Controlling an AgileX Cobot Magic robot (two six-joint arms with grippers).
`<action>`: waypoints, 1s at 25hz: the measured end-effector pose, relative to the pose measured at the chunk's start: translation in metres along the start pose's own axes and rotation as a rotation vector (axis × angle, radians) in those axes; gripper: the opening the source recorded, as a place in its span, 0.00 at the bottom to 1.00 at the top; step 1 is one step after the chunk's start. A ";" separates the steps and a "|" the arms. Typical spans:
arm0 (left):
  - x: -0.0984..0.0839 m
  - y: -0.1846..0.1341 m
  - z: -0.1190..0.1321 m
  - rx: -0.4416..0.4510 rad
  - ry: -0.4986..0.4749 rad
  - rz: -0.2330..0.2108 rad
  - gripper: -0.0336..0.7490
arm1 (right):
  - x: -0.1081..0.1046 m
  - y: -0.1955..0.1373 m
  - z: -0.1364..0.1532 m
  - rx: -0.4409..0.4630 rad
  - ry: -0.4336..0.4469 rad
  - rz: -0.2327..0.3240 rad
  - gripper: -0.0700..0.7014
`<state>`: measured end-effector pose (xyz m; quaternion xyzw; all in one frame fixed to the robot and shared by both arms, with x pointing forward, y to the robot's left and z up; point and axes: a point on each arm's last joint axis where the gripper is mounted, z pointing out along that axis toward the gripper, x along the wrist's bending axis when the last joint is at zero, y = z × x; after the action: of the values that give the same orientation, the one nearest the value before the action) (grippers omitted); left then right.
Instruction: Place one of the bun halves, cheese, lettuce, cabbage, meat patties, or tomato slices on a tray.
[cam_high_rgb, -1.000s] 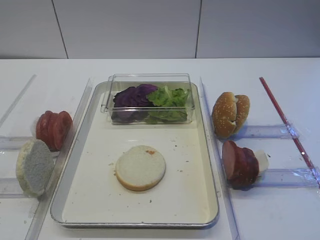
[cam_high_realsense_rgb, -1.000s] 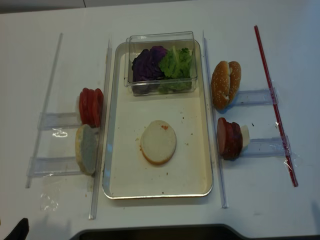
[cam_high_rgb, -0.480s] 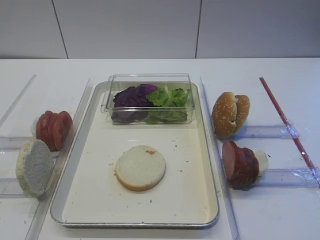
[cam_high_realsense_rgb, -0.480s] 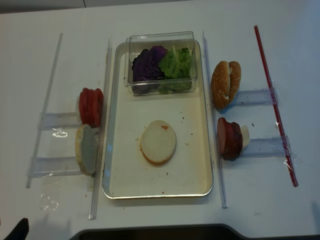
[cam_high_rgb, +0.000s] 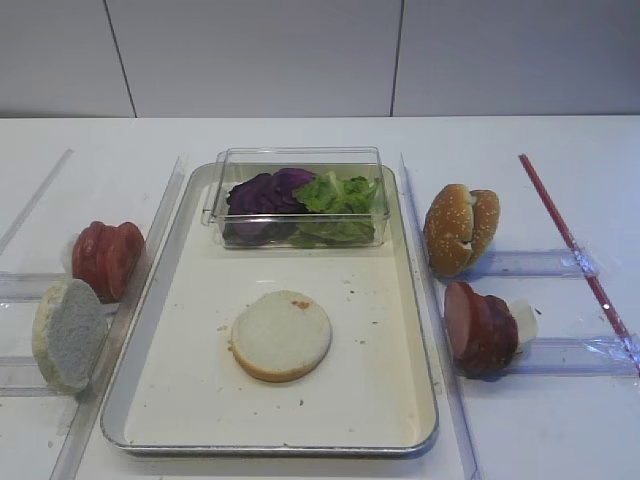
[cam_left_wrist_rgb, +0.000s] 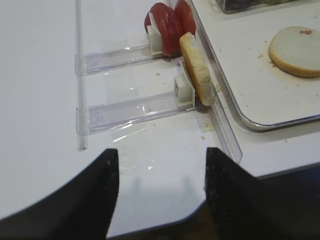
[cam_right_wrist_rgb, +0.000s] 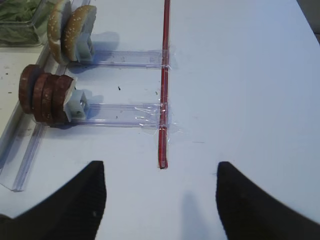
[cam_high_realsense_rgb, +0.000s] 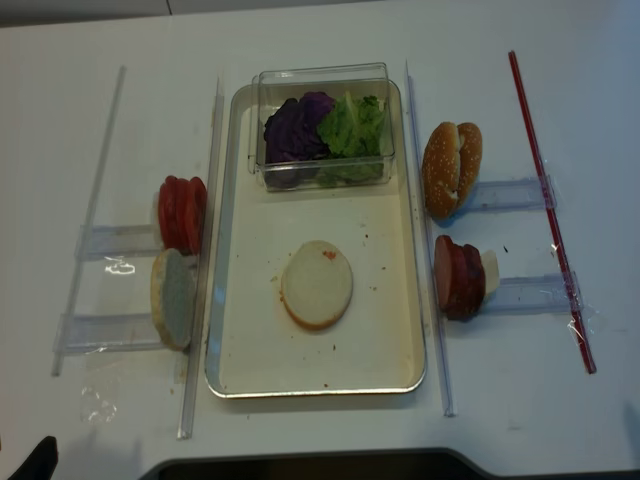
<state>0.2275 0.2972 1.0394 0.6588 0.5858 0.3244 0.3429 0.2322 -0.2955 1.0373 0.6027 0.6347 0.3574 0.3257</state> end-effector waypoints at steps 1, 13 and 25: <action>0.000 0.000 0.000 0.000 0.000 0.000 0.55 | 0.000 0.000 0.000 0.000 0.000 0.000 0.75; 0.000 0.000 0.000 0.000 0.000 -0.002 0.55 | 0.000 0.000 0.000 0.000 0.000 0.000 0.75; 0.000 0.000 0.000 0.000 0.000 -0.002 0.55 | 0.000 0.000 0.000 0.000 0.000 0.002 0.75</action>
<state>0.2275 0.2972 1.0394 0.6583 0.5863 0.3241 0.3432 0.2322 -0.2955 1.0373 0.6034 0.6341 0.3578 0.3254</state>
